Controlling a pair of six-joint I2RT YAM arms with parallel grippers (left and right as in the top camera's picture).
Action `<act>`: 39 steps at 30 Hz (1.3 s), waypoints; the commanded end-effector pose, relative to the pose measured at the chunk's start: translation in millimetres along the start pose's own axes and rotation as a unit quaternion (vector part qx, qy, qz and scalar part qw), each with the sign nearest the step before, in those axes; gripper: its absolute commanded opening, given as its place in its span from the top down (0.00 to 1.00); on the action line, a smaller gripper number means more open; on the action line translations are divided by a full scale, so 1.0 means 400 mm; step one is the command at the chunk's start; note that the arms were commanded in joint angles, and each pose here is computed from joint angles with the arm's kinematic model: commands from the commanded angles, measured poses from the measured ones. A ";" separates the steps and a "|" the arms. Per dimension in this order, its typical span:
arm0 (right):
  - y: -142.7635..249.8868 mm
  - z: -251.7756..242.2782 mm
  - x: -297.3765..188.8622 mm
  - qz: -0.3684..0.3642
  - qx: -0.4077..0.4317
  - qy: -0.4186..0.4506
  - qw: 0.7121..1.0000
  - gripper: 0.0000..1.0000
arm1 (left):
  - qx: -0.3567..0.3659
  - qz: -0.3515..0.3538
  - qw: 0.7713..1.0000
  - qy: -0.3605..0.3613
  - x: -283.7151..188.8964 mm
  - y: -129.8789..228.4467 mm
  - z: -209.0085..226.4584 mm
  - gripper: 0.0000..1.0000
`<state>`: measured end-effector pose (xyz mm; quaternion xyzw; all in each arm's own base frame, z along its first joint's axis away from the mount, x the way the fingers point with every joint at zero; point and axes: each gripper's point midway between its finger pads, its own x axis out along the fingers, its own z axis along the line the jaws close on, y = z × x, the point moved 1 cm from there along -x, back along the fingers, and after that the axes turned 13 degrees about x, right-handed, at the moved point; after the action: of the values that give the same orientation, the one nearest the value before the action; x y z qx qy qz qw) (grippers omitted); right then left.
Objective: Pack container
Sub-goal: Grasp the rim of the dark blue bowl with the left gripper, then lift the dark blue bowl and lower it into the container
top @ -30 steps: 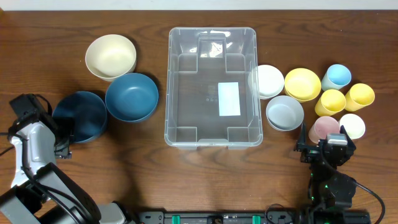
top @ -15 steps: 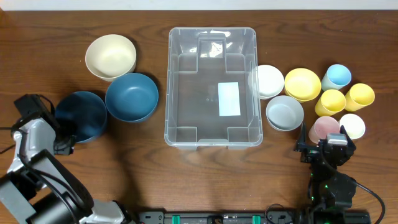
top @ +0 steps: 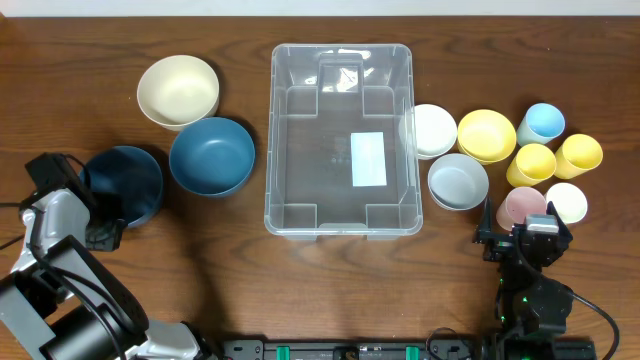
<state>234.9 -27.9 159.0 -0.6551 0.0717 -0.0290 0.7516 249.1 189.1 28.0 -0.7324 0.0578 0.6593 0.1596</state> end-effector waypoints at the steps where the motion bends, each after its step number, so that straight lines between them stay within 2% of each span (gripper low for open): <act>1: 0.004 -0.009 0.001 0.002 0.005 0.008 1.000 0.01 | 0.012 -0.005 1.000 -0.004 -0.014 -0.001 0.010 0.94; 9: 0.004 -0.009 0.001 0.002 0.005 0.008 1.000 0.01 | 0.045 -0.081 0.994 0.050 -0.144 -0.041 -0.019 0.94; 15: 0.003 -0.009 0.001 0.002 0.005 0.009 1.000 0.01 | 0.091 -0.145 0.967 0.189 -0.317 -0.039 -0.104 0.94; 17: 0.004 -0.009 0.001 0.002 0.005 0.008 1.000 0.01 | 0.111 -0.168 0.949 0.243 -0.386 -0.029 -0.135 0.94; 23: 0.004 -0.009 0.001 0.002 0.005 0.008 1.000 0.01 | 0.225 -0.237 0.872 0.365 -0.583 0.051 -0.244 0.94; 35: 0.004 -0.009 0.001 0.002 0.005 0.008 1.000 0.01 | 0.389 -0.221 0.751 0.487 -0.831 0.315 -0.471 0.94; 37: 0.004 -0.009 0.001 0.002 0.005 0.008 1.000 0.01 | 0.410 -0.217 0.738 0.490 -0.850 0.351 -0.507 0.94; 39: 0.003 -0.009 0.001 0.002 0.005 0.008 1.000 0.01 | 0.422 -0.220 0.739 0.477 -0.856 0.375 -0.540 0.94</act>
<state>235.0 -27.8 158.8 -0.6549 0.0718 -0.0286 0.7517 355.0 -46.6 348.5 -0.8167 0.2353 0.0813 0.5207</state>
